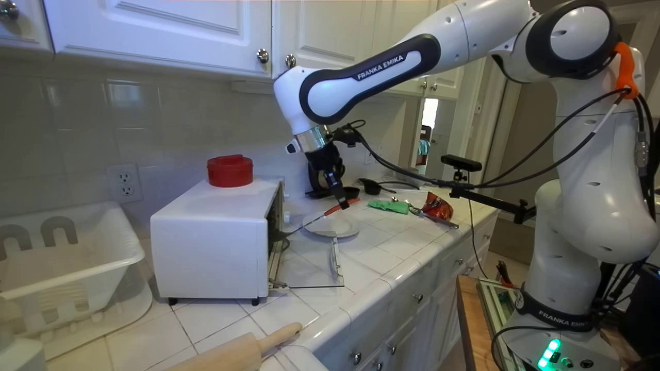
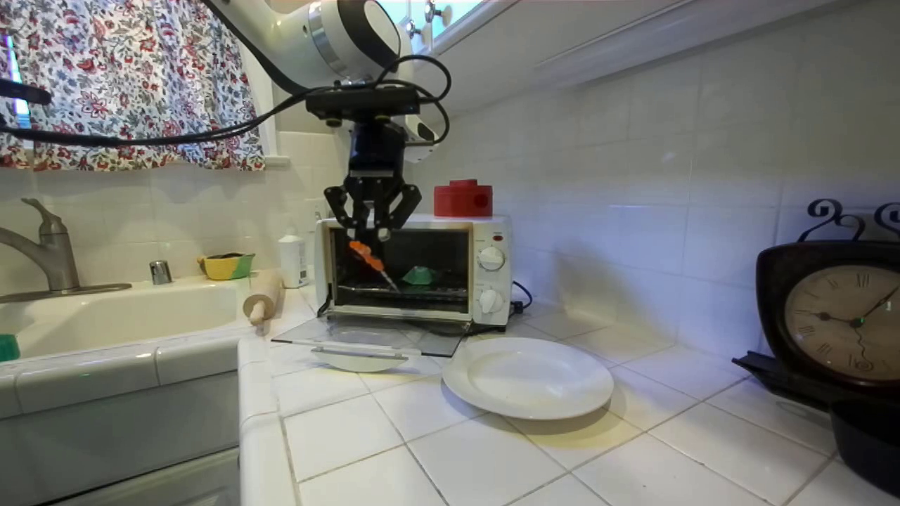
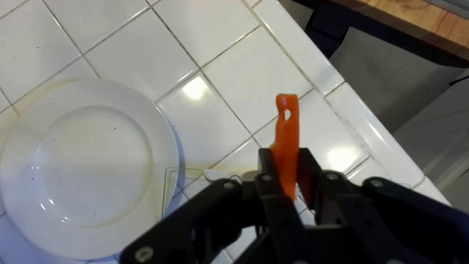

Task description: Pick up the spatula, use it to pick up the green object from the oven, place the green object on the plate and the place the spatula back down

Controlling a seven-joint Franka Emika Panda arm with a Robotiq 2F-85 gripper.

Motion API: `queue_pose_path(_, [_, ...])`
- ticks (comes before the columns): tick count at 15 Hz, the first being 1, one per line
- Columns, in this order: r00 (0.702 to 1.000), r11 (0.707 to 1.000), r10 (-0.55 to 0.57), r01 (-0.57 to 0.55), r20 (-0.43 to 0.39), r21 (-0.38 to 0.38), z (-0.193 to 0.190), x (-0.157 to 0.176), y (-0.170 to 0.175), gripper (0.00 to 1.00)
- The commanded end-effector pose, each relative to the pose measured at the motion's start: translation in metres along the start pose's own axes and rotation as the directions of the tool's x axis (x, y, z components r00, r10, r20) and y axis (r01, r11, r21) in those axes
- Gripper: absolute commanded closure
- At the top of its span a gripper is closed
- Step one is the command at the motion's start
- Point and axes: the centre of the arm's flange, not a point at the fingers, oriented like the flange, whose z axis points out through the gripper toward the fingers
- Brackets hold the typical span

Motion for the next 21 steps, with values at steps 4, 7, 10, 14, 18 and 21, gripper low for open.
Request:
queue_pose_path(4, [1.0, 1.0, 0.02, -0.02, 0.014, -0.014, -0.022, 0.016, 0.005, 0.95])
queue_pose_path(7, [1.0, 1.0, 0.021, -0.021, 0.018, -0.005, -0.021, 0.025, 0.009, 0.95])
queue_pose_path(10, [0.999, 1.0, 0.013, -0.013, 0.04, -0.008, -0.017, 0.032, 0.008, 0.95])
queue_pose_path(14, [0.998, 1.0, 0.004, -0.003, 0.062, -0.02, -0.015, 0.037, 0.003, 0.95])
queue_pose_path(18, [0.999, 0.999, 0.017, -0.015, 0.048, -0.03, -0.019, 0.045, 0.005, 0.95])
queue_pose_path(21, [0.999, 0.999, 0.021, -0.019, 0.039, -0.029, -0.012, 0.055, 0.006, 0.95])
